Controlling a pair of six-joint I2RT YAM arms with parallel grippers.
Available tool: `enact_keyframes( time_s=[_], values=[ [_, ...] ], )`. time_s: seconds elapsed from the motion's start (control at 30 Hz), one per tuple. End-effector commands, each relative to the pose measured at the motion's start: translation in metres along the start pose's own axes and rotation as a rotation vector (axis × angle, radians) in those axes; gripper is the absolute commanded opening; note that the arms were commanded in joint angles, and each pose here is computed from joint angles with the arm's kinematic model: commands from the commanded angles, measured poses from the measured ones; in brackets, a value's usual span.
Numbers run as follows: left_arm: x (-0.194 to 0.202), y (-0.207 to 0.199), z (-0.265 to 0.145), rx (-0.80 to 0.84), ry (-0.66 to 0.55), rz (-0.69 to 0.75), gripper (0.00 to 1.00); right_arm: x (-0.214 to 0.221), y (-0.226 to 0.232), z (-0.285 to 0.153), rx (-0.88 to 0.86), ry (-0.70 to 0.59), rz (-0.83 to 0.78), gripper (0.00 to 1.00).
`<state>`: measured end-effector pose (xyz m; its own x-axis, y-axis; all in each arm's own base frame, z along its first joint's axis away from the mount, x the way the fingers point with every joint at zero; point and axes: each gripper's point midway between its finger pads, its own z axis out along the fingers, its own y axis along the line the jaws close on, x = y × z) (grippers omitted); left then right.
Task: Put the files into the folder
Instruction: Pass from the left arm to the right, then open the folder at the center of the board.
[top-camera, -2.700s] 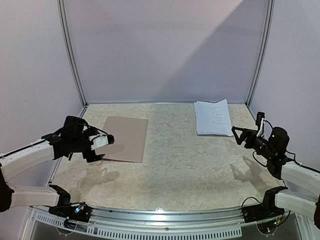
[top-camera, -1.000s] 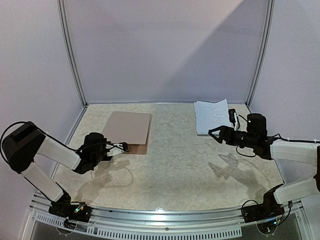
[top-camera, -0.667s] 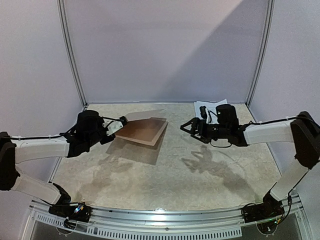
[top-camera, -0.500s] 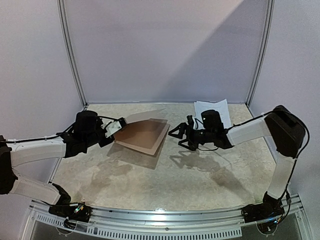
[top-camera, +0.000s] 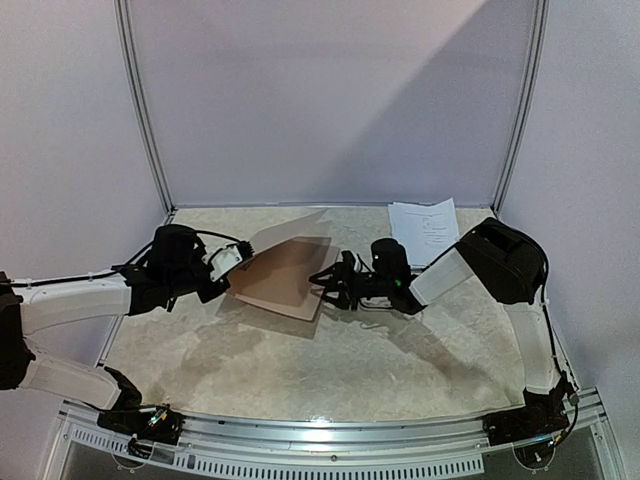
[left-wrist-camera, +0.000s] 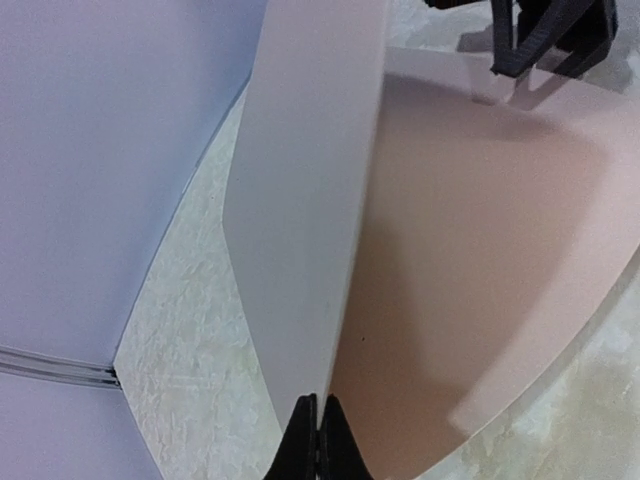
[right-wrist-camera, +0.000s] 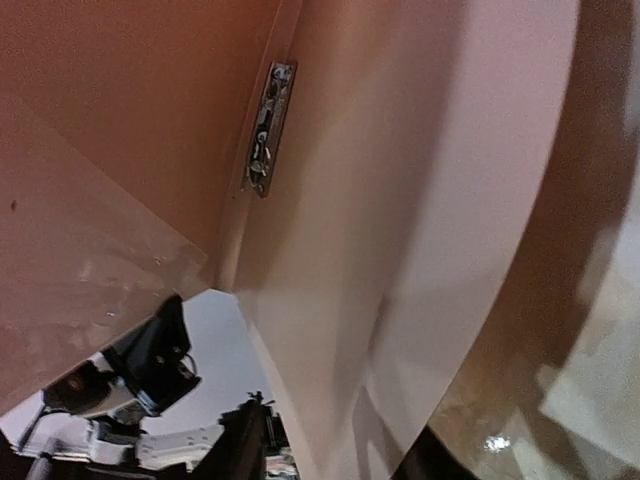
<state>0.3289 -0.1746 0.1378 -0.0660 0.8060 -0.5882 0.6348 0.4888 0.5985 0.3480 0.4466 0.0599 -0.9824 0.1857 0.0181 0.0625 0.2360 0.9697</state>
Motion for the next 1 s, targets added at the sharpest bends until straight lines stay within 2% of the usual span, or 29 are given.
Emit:
enact_keyframes(
  time_s=[0.0,0.13,0.37,0.4,0.47,0.53,0.57,0.6,0.67,0.8,0.97],
  values=[
    [-0.008,0.003,-0.006,0.056,-0.064,-0.081,0.0,-0.002,0.028,0.015,-0.146,0.04,0.025,0.28],
    [-0.001,0.013,-0.007,0.083,-0.095,-0.151,0.0,-0.004,0.033,0.019,-0.162,0.055,0.004,0.01],
    [0.022,0.022,-0.016,0.164,-0.123,-0.297,0.0,-0.006,0.047,0.015,-0.111,0.058,-0.081,0.0],
    [0.024,0.024,-0.018,0.177,-0.131,-0.32,0.03,-0.007,0.048,0.015,-0.089,0.055,-0.115,0.0],
    [0.03,0.033,-0.022,0.19,-0.147,-0.371,0.3,-0.009,0.051,0.011,-0.001,0.047,-0.153,0.0],
    [0.037,0.043,-0.029,0.198,-0.162,-0.414,0.46,-0.011,0.058,0.004,0.094,0.034,-0.254,0.0],
    [0.039,0.047,-0.033,0.203,-0.172,-0.428,0.62,-0.013,0.058,0.0,0.15,0.03,-0.31,0.0],
    [0.042,0.051,-0.038,0.208,-0.183,-0.441,0.67,-0.014,0.064,-0.006,0.189,0.024,-0.354,0.0],
    [0.045,0.058,-0.049,0.218,-0.207,-0.455,0.75,-0.013,0.072,-0.02,0.28,0.027,-0.459,0.0],
    [0.057,0.072,-0.068,0.193,-0.213,-0.45,0.81,-0.005,0.096,-0.046,0.419,0.056,-0.626,0.0],
    [0.064,0.084,-0.083,0.168,-0.182,-0.41,0.83,0.021,0.121,-0.067,0.391,0.154,-0.686,0.0]
  ],
)
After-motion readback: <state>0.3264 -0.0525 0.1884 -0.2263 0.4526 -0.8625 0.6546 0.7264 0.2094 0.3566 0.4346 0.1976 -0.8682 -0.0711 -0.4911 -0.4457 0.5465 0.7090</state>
